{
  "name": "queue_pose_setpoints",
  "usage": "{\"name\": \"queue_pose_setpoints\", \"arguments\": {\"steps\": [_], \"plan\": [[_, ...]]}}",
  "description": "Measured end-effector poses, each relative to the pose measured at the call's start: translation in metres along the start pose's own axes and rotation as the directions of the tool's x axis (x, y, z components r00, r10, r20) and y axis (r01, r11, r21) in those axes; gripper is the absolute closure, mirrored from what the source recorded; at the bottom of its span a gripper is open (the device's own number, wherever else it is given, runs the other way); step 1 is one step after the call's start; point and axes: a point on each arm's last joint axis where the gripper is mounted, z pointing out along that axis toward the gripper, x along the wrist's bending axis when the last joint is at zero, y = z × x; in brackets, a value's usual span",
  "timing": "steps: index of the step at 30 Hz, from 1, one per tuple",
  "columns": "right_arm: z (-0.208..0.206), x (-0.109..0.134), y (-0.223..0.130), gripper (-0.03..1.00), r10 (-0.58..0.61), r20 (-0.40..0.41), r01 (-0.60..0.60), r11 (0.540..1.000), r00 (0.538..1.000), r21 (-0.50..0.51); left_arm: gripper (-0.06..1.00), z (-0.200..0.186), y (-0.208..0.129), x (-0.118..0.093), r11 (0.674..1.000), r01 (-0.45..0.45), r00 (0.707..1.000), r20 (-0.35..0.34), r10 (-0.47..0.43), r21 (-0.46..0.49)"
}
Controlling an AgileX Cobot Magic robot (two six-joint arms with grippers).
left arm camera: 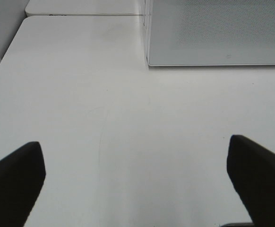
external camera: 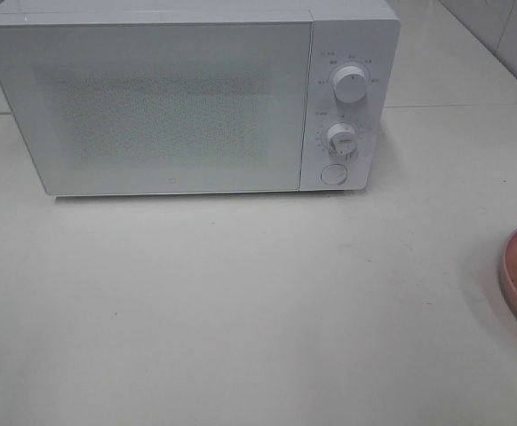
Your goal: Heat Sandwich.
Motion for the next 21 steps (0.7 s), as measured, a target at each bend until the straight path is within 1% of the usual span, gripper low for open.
{"name": "queue_pose_setpoints", "arguments": {"steps": [21], "plan": [[0.0000,0.0000,0.0000,0.20,0.000,0.000,0.000,1.000,1.000,0.000,-0.04,-0.0001,-0.0001,0.0000,1.000,0.000,1.000,0.000,0.000,-0.001]]}}
